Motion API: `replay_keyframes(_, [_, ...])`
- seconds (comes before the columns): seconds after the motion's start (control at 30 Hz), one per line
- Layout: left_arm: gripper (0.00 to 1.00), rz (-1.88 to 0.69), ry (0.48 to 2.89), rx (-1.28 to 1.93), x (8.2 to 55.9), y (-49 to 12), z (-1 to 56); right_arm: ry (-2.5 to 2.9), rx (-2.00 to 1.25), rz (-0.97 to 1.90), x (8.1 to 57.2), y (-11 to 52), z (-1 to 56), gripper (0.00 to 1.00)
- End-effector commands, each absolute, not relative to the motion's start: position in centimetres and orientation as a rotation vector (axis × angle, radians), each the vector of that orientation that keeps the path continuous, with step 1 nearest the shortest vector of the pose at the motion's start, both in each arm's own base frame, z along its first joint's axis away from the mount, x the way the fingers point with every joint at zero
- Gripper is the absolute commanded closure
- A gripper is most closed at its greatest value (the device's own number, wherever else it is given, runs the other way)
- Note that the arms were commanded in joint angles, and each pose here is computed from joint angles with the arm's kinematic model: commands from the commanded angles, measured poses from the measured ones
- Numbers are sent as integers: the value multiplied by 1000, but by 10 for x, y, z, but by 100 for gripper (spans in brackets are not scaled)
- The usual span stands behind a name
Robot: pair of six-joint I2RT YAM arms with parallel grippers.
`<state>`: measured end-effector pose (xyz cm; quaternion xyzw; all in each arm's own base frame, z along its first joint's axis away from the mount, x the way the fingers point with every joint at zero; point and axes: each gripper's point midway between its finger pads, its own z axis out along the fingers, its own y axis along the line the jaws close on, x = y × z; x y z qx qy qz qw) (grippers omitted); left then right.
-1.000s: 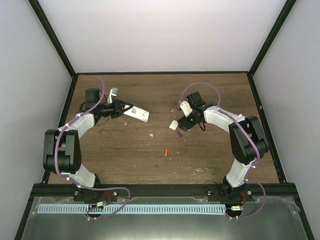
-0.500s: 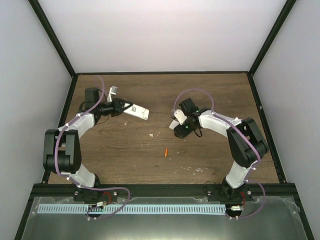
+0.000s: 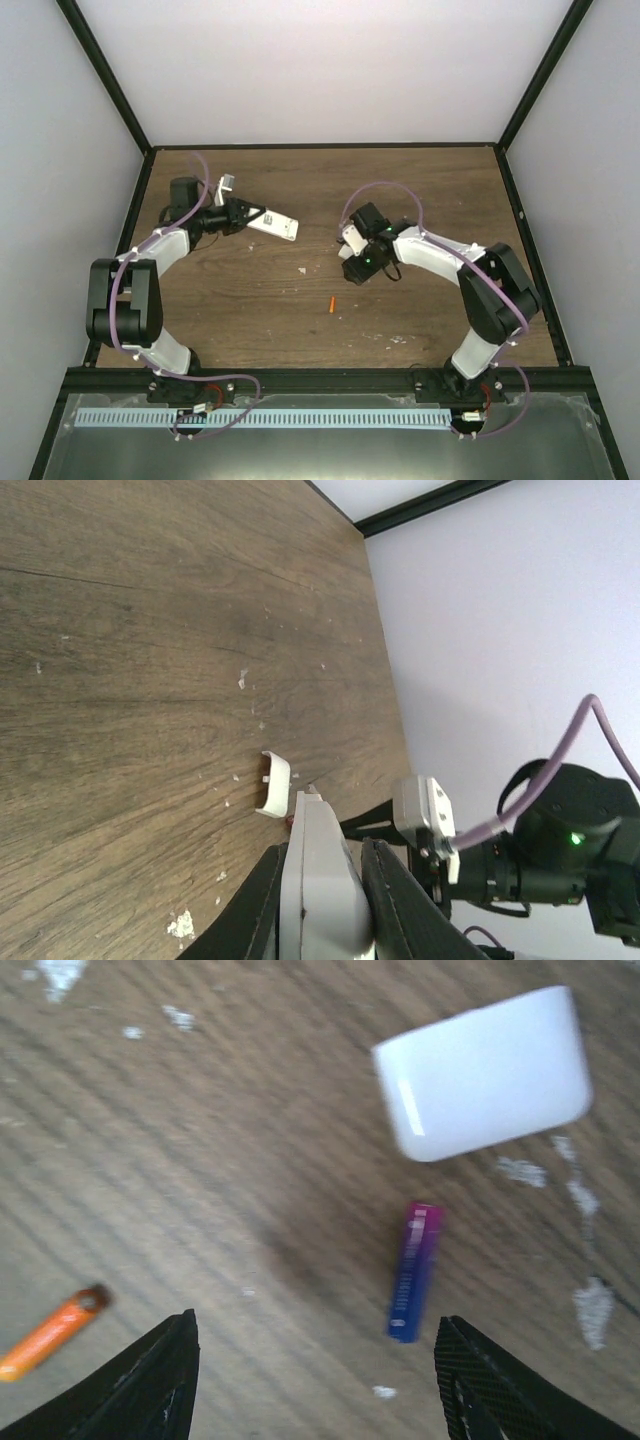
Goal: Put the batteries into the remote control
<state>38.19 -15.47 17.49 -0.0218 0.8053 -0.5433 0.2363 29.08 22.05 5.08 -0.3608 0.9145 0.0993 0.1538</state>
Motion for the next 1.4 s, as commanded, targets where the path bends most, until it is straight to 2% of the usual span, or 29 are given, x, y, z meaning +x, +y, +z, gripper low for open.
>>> replay_keyframes(0.0, [100, -1502, 2180, -55, 383, -154, 177, 2634, -964, 359, 278, 245, 73, 39])
replay_keyframes(0.5, [100, -1492, 2138, -51, 377, -153, 179, 2984, -378, 635, 237, 287, 99, 41])
replay_keyframes(0.83, [100, -1503, 2120, -77, 373, -152, 171, 3094, -272, 612, 225, 294, 74, 42])
replay_keyframes(1.07, [100, -1500, 2113, -70, 373, -152, 174, 3165, -290, 455, 220, 295, 57, 47])
replay_keyframes(1.2, [100, -1501, 2109, -63, 372, -153, 175, 3176, -272, 450, 217, 297, 52, 56])
replay_keyframes(1.27, [100, -1506, 2108, -66, 372, -153, 175, 3186, -259, 443, 215, 296, 51, 63])
replay_keyframes(1.37, [100, -1524, 2115, -75, 371, -155, 173, 3204, -248, 427, 212, 293, 47, 64])
